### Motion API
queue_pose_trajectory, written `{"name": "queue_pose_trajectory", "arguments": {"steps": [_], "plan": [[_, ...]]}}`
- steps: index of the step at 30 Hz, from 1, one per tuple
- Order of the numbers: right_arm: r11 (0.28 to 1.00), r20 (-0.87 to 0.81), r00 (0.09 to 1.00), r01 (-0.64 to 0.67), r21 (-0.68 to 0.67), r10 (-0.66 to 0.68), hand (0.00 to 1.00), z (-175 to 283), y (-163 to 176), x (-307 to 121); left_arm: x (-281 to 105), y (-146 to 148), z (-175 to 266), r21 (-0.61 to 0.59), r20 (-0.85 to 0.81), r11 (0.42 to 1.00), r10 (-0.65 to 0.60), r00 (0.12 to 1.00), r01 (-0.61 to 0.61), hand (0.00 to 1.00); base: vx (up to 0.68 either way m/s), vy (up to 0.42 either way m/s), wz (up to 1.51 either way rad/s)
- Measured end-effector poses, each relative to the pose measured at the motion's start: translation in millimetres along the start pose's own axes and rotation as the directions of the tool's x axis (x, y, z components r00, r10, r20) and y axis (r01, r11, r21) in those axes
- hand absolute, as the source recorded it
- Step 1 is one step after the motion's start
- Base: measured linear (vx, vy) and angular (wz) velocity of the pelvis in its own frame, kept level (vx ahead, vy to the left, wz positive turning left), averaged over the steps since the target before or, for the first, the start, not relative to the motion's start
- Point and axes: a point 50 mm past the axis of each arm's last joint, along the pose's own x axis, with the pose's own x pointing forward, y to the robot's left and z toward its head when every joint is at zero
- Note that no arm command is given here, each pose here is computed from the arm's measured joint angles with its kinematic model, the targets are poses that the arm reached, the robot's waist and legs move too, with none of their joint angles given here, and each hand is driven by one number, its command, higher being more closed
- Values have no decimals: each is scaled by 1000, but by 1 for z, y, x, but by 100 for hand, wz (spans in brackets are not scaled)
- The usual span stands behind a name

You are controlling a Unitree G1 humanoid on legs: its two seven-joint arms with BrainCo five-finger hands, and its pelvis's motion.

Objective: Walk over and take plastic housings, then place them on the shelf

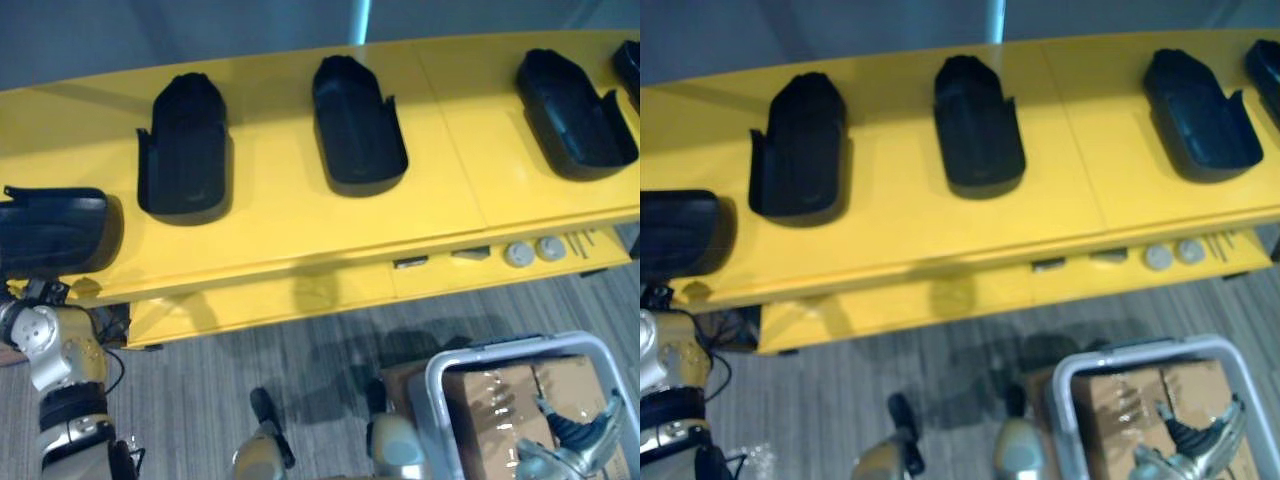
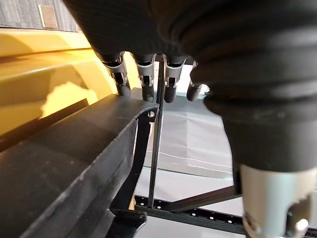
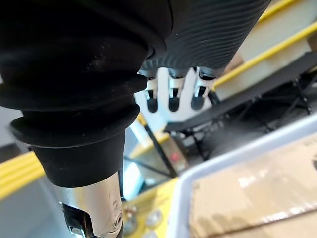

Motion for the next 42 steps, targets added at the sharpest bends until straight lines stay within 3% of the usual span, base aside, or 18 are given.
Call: {"name": "queue_pose_trajectory", "arguments": {"steps": [13,22,27,32,37,42], "plan": [[1000,-21,1000,-22,-1,22,0,-3,6,-6,24,-3,12,24,-23,994,107,994,-107,0,2,1,-1],[999,-15,999,-41,16,42,0,0,11,-8,31,-29,30,-43,8,997,71,997,-70,0,27,4,-2],[998,5,1000,-12,58,12,0,5,11,-10,29,-29,29,-20,17,999,49,999,-48,0,4,7,-3],[984,100,992,57,169,-75,0,31,11,-13,3,-10,10,26,34,998,-53,998,52,0,1,5,-2],[960,229,962,86,265,-149,0,63,1,-15,-54,40,-22,135,3,987,-92,996,90,0,54,-2,14],[935,346,912,96,343,-220,0,84,-19,-12,-83,59,-15,113,12,987,-120,993,118,0,44,-6,21]]}}
